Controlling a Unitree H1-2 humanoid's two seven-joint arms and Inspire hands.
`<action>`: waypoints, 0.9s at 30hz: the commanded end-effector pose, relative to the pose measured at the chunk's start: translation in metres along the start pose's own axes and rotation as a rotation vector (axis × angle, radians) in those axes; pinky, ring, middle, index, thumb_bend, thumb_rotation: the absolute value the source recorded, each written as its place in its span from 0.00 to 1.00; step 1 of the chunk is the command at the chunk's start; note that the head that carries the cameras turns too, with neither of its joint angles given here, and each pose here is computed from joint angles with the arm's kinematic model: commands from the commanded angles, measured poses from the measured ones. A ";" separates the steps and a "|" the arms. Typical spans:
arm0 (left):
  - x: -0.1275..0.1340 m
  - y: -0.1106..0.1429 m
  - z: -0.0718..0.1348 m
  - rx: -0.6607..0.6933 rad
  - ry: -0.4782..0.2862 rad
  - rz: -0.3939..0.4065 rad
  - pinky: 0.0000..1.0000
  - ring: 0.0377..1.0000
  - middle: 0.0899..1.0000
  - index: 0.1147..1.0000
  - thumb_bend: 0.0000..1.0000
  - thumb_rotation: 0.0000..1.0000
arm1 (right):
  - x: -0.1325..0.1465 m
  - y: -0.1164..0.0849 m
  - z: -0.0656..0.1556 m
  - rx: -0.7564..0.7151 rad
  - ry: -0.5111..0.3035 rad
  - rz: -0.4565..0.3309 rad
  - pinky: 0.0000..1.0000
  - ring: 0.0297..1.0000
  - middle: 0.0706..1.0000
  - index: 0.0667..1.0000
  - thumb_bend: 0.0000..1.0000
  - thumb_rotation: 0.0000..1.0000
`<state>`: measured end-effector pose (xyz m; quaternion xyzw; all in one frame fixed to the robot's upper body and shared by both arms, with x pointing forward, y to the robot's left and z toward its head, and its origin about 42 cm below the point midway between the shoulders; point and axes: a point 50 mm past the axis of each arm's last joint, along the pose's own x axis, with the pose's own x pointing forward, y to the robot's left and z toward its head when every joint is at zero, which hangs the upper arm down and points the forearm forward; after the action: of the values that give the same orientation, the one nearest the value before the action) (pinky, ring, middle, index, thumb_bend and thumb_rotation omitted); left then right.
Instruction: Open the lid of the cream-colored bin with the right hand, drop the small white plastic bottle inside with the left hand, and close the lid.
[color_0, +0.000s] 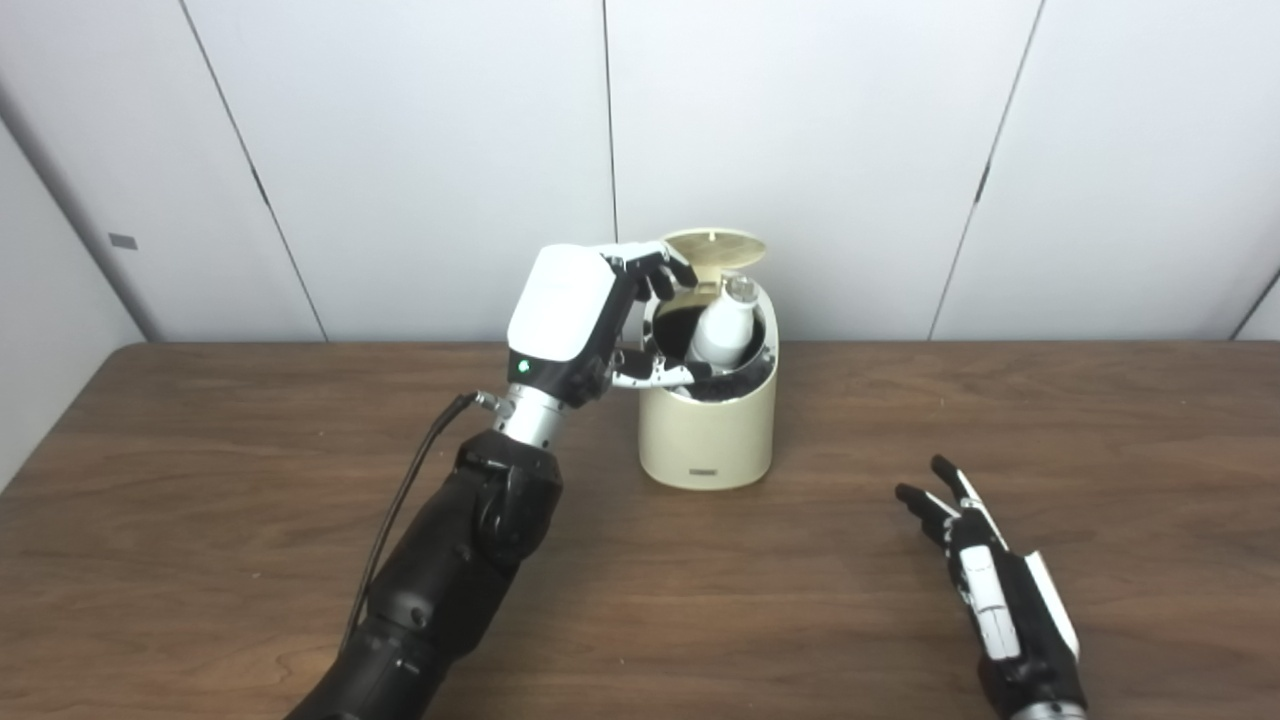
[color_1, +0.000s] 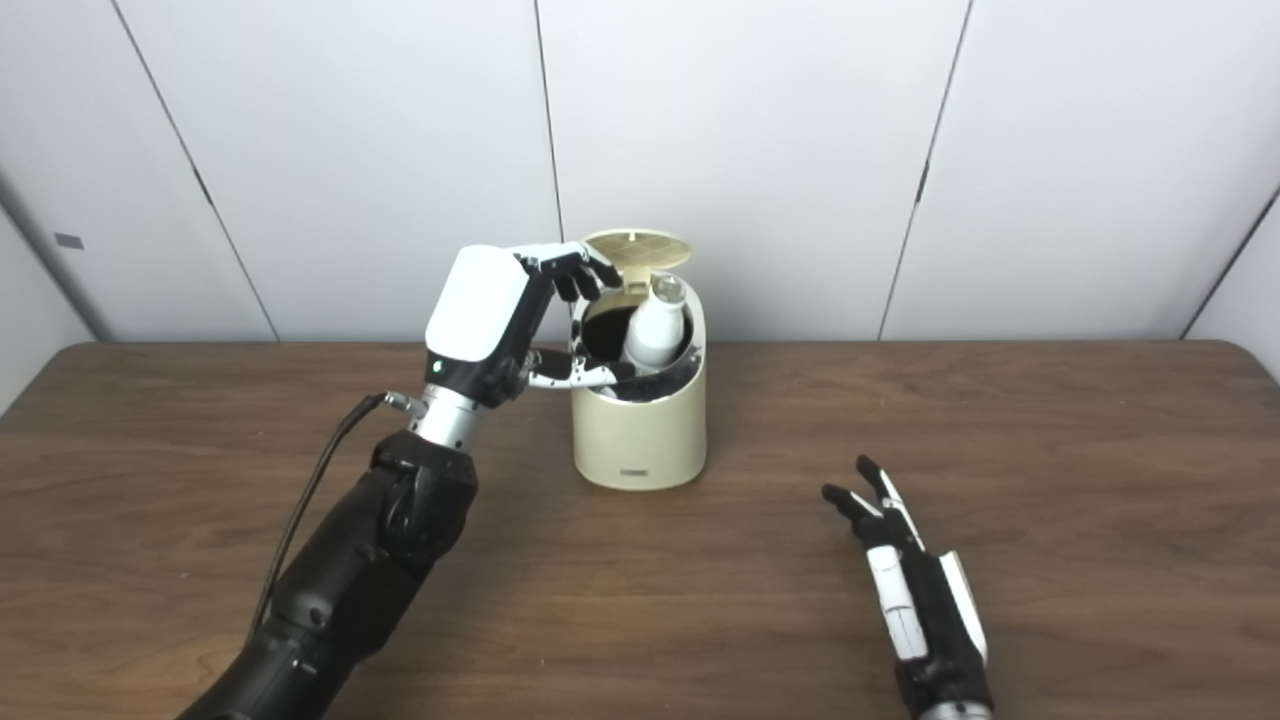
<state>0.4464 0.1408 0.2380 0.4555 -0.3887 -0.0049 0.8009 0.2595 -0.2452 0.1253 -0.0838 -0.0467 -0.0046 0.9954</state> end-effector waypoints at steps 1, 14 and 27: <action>0.019 0.016 0.004 0.018 -0.060 0.067 0.43 0.45 0.45 0.51 1.00 0.11 | 0.005 0.001 0.012 0.002 -0.053 0.003 0.93 0.90 0.82 0.92 0.65 1.00; 0.001 0.046 0.018 -0.148 -0.038 0.198 0.38 0.39 0.40 0.48 0.98 0.07 | 0.005 -0.001 0.011 0.011 -0.057 0.002 0.94 0.89 0.82 0.92 0.64 1.00; -0.055 0.077 0.009 -0.217 0.116 0.293 0.28 0.34 0.42 0.45 0.50 0.00 | 0.013 -0.004 0.008 0.053 -0.070 0.000 0.91 0.90 0.87 0.92 0.67 1.00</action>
<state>0.3794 0.1978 0.2529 0.3205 -0.3871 0.0828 0.8606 0.2653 -0.2476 0.1241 -0.0601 -0.0486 -0.0055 0.9970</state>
